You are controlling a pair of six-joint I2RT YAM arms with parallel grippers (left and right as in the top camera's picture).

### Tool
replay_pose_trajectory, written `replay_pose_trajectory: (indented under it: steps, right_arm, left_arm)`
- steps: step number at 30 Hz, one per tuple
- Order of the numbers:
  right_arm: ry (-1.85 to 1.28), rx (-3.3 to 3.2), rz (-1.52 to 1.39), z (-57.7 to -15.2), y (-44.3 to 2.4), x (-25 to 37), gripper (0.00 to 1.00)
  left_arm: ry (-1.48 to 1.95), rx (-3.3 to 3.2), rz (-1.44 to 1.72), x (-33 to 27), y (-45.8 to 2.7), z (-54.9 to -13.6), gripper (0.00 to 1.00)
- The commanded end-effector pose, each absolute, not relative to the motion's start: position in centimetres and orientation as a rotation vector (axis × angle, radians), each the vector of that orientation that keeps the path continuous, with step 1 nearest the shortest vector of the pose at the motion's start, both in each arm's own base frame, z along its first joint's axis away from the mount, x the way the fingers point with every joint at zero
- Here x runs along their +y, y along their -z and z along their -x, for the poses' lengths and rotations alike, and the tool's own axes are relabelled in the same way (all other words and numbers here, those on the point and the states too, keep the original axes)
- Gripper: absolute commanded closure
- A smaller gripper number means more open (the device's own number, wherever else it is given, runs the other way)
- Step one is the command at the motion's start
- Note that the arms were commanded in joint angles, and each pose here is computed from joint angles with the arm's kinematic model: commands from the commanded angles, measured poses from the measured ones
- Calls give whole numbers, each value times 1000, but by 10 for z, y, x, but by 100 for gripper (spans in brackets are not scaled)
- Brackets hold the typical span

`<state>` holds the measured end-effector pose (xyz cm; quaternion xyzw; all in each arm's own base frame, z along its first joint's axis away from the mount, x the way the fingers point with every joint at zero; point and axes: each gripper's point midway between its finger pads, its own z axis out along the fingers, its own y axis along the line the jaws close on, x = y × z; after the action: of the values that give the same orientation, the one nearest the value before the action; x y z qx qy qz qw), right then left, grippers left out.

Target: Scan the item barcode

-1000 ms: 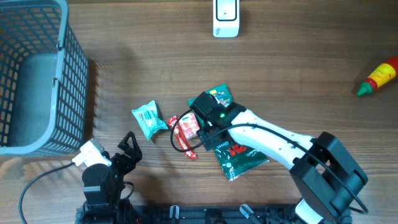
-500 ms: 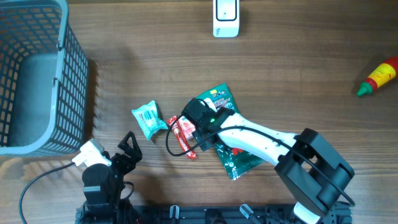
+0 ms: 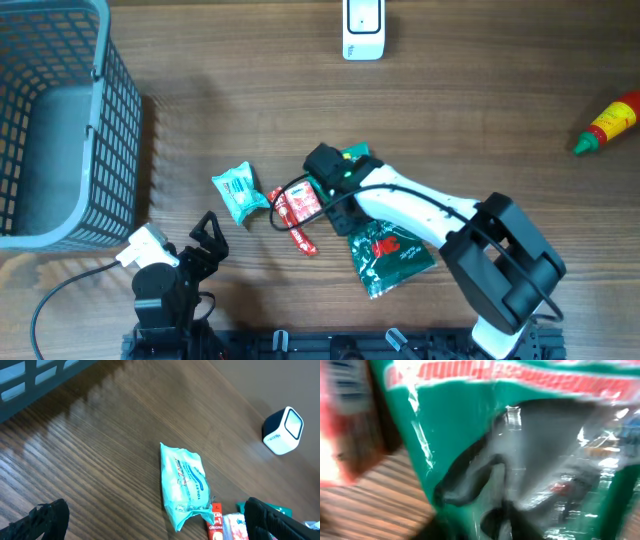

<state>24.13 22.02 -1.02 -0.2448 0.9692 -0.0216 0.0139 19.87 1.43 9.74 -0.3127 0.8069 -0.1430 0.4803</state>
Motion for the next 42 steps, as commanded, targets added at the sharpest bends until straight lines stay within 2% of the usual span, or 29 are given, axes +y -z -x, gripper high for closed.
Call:
replay_pose_trajectory:
  steps: [1,6,11,15,26,31,37,42]
  right_arm:
    - [-96,3357,841,-167,65,207,96]
    - [-343,3300,1044,-171,32,238,96]
    - [-875,3018,1285,-177,-42,285,95]
    - [-1068,2875,1247,-187,-79,292,95]
    - [-2103,2044,1135,-200,-202,310,96]
    - [-2274,1866,1083,-201,-230,311,96]
    - [-2316,1942,1042,-211,-232,317,96]
    - [-2489,2346,717,-224,-238,324,95]
  left_arm:
    - [340,1974,774,15,-93,-198,0]
    - [340,1974,774,15,-93,-198,0]
    - [340,1974,774,15,-93,-198,0]
    - [340,1974,774,15,-93,-198,0]
    - [340,1974,774,15,-93,-198,0]
    - [340,1974,774,15,-93,-198,0]
    - [339,1974,774,15,-93,-198,0]
    - [339,1974,774,15,-93,-198,0]
